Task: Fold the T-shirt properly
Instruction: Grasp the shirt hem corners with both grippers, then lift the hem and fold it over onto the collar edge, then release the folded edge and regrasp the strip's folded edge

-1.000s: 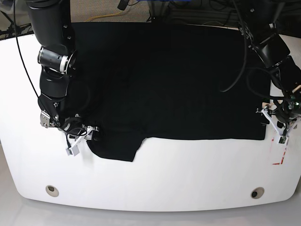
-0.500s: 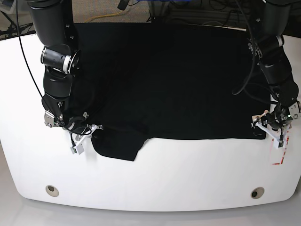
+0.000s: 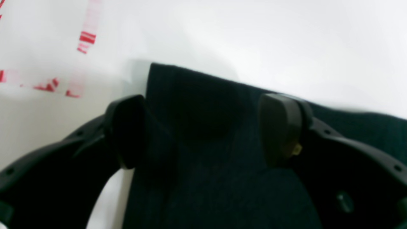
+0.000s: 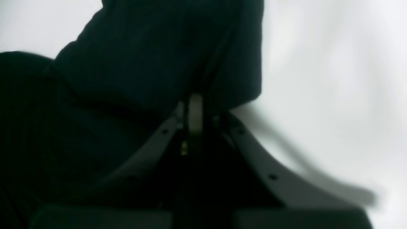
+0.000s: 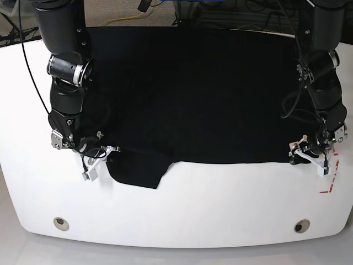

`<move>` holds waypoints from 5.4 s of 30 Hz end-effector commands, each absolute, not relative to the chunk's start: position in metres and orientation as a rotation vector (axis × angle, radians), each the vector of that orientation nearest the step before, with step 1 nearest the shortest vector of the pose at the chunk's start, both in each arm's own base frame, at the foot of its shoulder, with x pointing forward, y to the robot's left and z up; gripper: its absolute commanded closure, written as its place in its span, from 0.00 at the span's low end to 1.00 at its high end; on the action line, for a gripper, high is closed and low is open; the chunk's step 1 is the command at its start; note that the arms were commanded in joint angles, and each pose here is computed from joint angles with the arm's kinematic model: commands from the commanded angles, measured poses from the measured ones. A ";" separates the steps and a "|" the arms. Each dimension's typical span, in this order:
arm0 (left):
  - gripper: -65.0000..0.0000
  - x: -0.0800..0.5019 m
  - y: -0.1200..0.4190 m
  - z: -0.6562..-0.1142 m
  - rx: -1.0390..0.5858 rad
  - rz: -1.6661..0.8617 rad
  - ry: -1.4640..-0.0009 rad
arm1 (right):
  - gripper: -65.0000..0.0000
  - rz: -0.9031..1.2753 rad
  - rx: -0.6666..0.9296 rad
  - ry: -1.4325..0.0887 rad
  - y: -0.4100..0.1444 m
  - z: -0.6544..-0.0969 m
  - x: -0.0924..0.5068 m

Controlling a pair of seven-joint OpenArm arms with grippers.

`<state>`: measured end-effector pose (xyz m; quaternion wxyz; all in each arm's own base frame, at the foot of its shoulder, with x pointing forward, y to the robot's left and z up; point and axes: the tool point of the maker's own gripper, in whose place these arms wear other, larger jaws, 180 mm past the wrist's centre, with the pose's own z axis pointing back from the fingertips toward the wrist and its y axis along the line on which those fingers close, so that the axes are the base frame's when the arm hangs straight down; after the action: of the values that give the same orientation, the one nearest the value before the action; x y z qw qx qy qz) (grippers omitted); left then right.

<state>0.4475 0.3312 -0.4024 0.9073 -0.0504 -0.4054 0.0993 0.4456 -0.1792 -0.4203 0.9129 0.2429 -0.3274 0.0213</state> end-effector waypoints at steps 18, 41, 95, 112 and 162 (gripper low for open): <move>1.00 0.465 0.317 -0.372 -0.134 0.111 -0.895 | 1.00 0.166 0.368 -0.811 -0.212 -0.343 0.483; 1.00 0.420 0.291 -0.317 0.065 -0.176 -0.870 | 1.00 0.373 0.015 -0.783 -0.244 -0.268 0.444; 1.00 0.237 0.314 -0.348 0.365 -0.402 -0.424 | 1.00 0.287 0.290 -0.554 -0.222 -0.345 0.168; 0.43 0.223 0.321 -0.348 0.386 -0.422 -0.388 | 0.10 0.205 0.303 -0.542 -0.231 -0.347 0.145; 0.69 0.283 0.284 -0.433 -0.004 -0.265 -0.386 | 0.75 0.034 0.325 -0.584 -0.255 -0.422 0.303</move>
<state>0.2939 0.2790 -0.4249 0.9654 -0.0140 -0.2269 -0.1275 0.3017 -0.2390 -0.4226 0.9349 0.1847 -0.3025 0.0163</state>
